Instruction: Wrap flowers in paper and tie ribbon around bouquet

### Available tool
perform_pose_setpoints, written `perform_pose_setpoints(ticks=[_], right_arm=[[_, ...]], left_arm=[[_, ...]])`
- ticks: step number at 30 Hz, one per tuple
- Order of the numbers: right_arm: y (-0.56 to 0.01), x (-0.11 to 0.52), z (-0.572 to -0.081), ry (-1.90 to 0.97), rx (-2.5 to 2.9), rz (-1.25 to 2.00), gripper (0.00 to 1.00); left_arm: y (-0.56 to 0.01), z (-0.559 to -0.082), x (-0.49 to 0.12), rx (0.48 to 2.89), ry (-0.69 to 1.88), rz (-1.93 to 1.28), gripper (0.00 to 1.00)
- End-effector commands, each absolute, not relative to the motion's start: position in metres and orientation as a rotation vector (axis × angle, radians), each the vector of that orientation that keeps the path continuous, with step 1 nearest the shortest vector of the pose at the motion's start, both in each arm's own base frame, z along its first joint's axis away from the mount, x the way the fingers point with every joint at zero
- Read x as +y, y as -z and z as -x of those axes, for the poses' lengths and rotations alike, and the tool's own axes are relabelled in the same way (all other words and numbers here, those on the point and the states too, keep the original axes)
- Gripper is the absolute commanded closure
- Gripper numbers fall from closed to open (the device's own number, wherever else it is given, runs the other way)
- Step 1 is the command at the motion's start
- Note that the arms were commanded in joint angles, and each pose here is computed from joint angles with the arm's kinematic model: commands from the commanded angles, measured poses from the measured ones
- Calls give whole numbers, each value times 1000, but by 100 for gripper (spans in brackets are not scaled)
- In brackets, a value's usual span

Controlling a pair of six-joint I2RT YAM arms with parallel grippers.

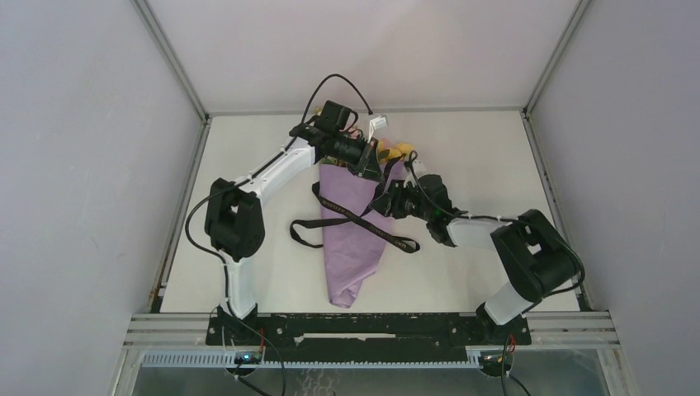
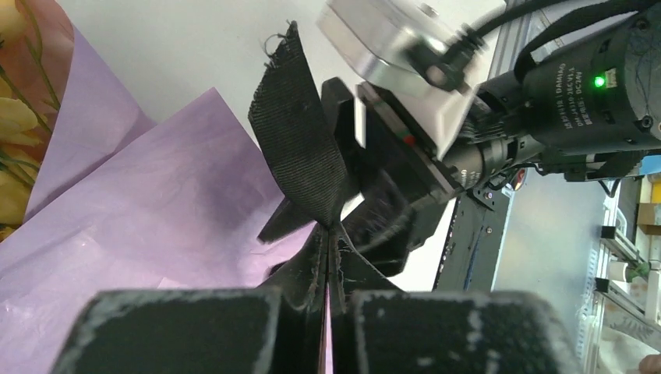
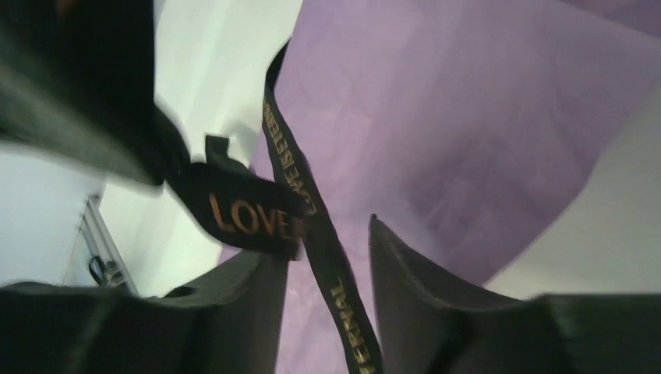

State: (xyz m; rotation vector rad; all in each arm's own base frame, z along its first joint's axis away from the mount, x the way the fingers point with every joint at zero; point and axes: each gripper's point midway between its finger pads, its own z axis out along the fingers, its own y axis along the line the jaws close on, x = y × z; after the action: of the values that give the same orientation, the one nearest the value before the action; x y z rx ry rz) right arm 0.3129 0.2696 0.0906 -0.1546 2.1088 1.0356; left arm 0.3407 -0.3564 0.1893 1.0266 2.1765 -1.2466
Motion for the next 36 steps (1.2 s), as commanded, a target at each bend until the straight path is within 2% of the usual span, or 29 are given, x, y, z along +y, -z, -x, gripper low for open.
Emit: perform_pose_setpoints(ticks=[1, 2, 3, 5, 6, 10, 13, 15, 21, 26, 28, 30, 33, 34, 36], right_arm=[[-135, 290, -350, -1097, 1944, 123, 70], [-132, 288, -354, -1098, 1955, 107, 90], [-128, 286, -356, -1096, 1969, 88, 100], [-119, 280, -359, -1101, 2000, 58, 100], [-114, 277, -360, -1099, 2015, 51, 100], [-106, 269, -363, -1101, 2044, 33, 100], [-103, 268, -363, -1099, 2058, 38, 100], [-102, 269, -363, -1099, 2060, 49, 100], [-98, 274, -361, -1108, 2095, 75, 100], [-100, 275, -361, -1100, 2092, 72, 100], [-101, 275, -361, -1100, 2094, 73, 100], [-100, 276, -362, -1098, 2100, 74, 100], [-100, 275, -362, -1098, 2104, 74, 100], [-99, 275, -362, -1096, 2107, 72, 100], [-97, 275, -361, -1097, 2114, 71, 100]], left_arm=[[-213, -338, -351, 2094, 1228, -1058, 100], [-210, -336, -348, 2103, 1221, -1082, 100], [-206, -334, -343, 2103, 1207, -1115, 90], [-196, -327, -325, 2095, 1156, -1232, 58], [-189, -320, -313, 2087, 1122, -1323, 47], [-135, -321, -256, 2011, 726, -1693, 26], [-116, -342, -239, 1903, 478, -1758, 5], [-115, -351, -239, 1825, 413, -1783, 0], [-79, -368, -229, 1789, 234, -1975, 0], [-45, -359, -215, 1816, 185, -2124, 0], [-38, -360, -216, 1825, 150, -2134, 7], [-36, -358, -218, 1821, 139, -2138, 21], [-42, -356, -222, 1798, 147, -2115, 50], [-44, -355, -223, 1797, 146, -2104, 65], [-53, -355, -224, 1797, 146, -2070, 88]])
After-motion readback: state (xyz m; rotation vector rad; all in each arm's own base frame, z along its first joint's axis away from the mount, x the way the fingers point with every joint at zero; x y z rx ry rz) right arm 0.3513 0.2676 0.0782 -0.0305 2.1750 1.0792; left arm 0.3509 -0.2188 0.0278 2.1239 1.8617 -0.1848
